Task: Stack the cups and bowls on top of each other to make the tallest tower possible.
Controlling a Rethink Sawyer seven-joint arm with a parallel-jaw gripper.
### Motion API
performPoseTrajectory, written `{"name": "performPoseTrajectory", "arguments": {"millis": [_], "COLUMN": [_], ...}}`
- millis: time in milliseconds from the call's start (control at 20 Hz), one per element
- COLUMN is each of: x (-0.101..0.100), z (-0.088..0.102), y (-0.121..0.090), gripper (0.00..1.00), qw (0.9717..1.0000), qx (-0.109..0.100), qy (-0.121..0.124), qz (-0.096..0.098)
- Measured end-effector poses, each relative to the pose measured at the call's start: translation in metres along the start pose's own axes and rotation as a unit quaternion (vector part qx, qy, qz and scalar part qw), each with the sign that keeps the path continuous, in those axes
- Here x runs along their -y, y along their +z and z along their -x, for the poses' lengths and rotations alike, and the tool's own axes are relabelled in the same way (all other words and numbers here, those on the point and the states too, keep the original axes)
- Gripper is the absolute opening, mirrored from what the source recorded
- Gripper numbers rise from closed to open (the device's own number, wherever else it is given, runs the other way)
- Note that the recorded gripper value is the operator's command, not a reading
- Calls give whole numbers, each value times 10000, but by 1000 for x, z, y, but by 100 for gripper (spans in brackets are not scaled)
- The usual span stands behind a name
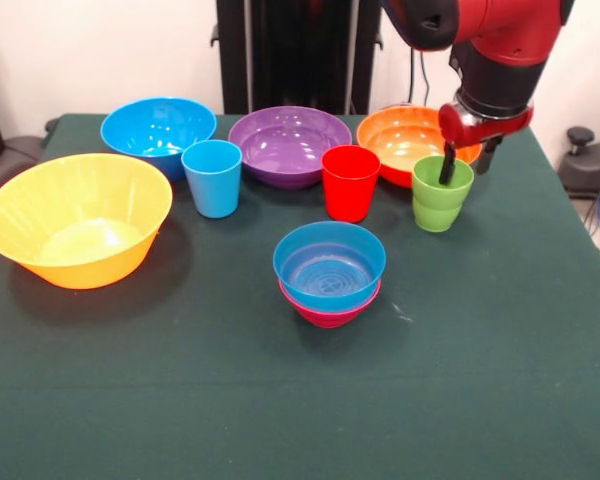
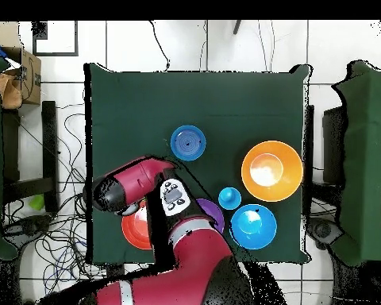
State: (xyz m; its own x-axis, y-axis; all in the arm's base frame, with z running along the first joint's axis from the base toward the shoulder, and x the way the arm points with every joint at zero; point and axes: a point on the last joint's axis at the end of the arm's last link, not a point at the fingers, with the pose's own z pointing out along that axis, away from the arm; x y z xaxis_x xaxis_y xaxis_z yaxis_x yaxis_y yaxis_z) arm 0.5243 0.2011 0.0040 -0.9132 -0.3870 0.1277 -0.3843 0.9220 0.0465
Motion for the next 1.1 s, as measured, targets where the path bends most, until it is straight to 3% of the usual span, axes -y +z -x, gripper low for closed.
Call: {"name": "performPoseTrajectory", "arguments": {"millis": [400,950,1000,1100], "x": [-6,5,8,9], "z": [1,-11,-15,-16], "y": [4,9,11,12], "gripper": [100,100,0,0], "qw": [9995,9990,9989,9988], "qx": [271,173,128,116], "qy": [-95,-58,-43,-36], "qz": [-166,-414,-457,-468]}}
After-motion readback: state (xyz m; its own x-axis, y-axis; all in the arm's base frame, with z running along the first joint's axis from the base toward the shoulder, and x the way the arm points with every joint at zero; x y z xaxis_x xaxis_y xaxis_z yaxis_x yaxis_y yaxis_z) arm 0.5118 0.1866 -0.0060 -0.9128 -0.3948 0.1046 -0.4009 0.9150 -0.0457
